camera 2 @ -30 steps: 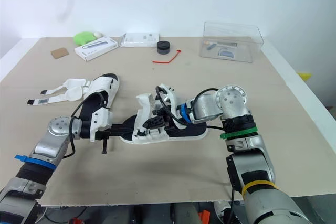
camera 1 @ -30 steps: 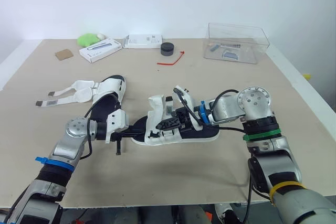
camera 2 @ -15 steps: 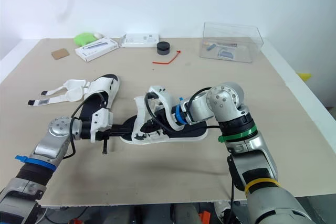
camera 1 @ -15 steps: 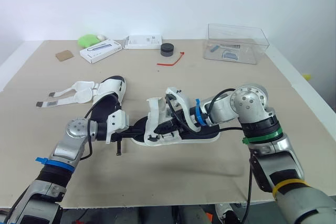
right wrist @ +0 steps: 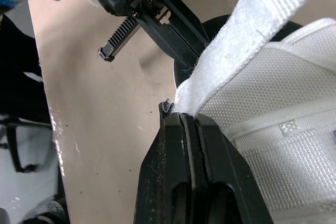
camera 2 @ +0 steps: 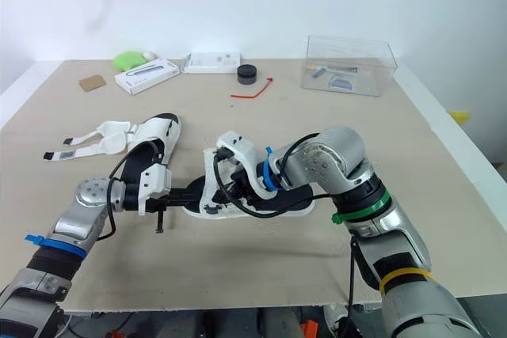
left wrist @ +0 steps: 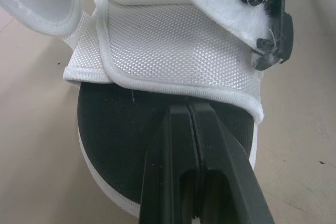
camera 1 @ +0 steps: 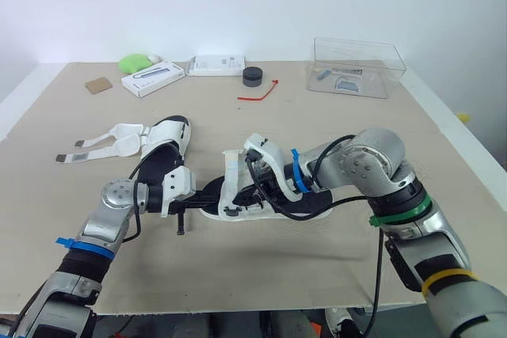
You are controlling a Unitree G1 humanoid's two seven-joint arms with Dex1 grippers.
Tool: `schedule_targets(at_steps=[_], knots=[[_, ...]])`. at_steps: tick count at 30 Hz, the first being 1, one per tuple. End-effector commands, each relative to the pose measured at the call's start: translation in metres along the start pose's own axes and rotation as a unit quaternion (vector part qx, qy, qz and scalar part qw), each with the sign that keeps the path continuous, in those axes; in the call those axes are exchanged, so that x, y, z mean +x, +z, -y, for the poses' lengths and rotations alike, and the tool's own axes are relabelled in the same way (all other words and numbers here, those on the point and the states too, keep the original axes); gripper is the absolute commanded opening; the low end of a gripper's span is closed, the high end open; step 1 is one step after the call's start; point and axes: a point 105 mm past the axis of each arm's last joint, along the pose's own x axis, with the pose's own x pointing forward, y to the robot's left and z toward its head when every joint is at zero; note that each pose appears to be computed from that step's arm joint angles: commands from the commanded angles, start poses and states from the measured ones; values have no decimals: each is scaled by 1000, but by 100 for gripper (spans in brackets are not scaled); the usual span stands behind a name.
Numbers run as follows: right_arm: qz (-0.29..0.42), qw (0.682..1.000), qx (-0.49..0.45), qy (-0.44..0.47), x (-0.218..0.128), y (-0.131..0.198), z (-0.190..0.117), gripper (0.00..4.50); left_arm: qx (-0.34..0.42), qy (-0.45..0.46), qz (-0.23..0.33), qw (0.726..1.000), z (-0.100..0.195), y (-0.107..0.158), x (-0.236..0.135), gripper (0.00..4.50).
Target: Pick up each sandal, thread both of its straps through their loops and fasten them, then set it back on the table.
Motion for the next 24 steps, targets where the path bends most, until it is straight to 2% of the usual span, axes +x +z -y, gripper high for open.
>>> schedule_targets(at_steps=[1, 3, 5, 8, 10, 17, 24], knots=[[-59, 998, 9, 7, 12, -28, 0, 8, -33, -23, -46, 998, 15, -26, 5, 0], [-45, 999, 2, 10, 12, -24, 0, 8, -33, -23, -47, 998, 14, -26, 5, 0], [-23, 1000, 1, 12, 11, -16, 0, 54, -33, -23, -48, 998, 14, -26, 4, 0], [9, 1000, -9, 14, 7, -4, -2, 167, -33, -23, -50, 998, 16, -27, 3, 0], [22, 1000, -12, 16, 2, 3, -4, 261, -34, -24, -51, 998, 17, -28, 2, 0], [80, 997, -3, -10, -20, 36, 7, 261, -34, -21, -53, 998, 17, -28, 1, 0], [89, 996, 29, -10, -16, 48, 15, 261, -35, -18, -57, 998, 19, -29, -2, 0]])
